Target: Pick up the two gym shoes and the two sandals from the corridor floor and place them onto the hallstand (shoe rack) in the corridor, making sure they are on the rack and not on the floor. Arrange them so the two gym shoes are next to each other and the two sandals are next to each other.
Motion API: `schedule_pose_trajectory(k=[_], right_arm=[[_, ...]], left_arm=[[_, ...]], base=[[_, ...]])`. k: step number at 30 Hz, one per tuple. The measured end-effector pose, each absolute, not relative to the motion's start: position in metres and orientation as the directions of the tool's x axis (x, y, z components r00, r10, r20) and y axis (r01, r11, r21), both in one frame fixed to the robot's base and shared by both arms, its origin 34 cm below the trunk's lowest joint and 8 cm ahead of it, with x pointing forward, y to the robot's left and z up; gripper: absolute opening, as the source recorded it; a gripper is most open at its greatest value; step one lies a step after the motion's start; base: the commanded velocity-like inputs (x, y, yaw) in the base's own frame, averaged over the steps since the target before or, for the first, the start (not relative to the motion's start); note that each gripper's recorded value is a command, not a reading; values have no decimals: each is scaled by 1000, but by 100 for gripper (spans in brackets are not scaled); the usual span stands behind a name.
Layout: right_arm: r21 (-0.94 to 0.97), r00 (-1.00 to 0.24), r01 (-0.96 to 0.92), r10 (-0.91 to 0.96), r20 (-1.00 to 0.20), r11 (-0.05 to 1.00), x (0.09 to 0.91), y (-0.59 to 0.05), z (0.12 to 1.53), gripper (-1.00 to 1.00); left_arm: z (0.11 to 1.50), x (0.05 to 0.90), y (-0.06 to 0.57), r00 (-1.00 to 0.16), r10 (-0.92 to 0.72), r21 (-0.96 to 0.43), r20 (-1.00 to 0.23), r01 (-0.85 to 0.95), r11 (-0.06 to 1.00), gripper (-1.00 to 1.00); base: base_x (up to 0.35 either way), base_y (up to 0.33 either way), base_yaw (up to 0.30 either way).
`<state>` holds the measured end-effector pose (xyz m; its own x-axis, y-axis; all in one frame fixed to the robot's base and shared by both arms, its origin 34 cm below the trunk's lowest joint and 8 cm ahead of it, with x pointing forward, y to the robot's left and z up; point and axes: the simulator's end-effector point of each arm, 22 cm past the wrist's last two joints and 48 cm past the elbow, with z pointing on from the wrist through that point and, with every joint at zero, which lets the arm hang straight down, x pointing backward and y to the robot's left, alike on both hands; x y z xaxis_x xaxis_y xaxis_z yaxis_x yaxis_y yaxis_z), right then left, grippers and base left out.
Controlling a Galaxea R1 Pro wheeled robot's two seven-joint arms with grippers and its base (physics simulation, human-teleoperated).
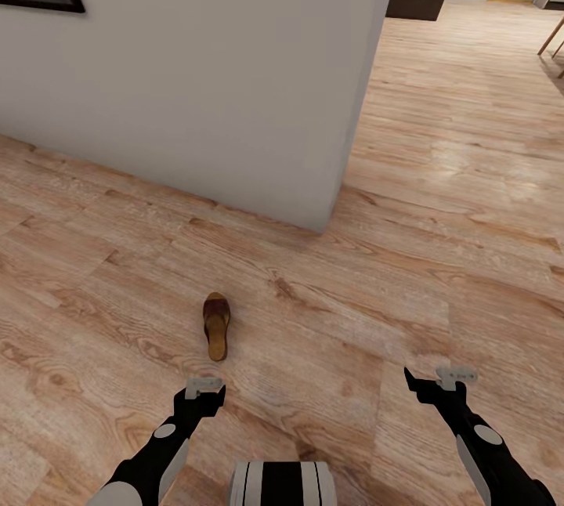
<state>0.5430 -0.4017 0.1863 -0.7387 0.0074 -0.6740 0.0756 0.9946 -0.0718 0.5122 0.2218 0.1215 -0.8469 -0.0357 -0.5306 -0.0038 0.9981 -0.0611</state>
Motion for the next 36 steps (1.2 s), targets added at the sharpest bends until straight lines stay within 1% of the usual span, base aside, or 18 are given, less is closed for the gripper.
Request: schedule_pose_trajectory(k=[11,18,25,36], right_arm=[[-72,-739,76,7,-674,995,543,-402,186,100],[-72,-738,76,8,-674,995,543,-402,187,100],[-72,-738,76,7,-675,994,543,-402,187,100],[-71,-738,73,6,-675,995,543,-401,187,100]], left_arm=[[122,513,222,-844,-34,-60,-535,-2,998,100],[124,515,223,-839,-34,-59,-544,-2,998,100],[133,531,225,-816,-35,-56,-576,-3,998,100],[138,541,228,-802,-34,-52,-596,-4,999,100]], base=[[1,0,0],[218,-112,0],[231,-102,0],[82,-10,0]])
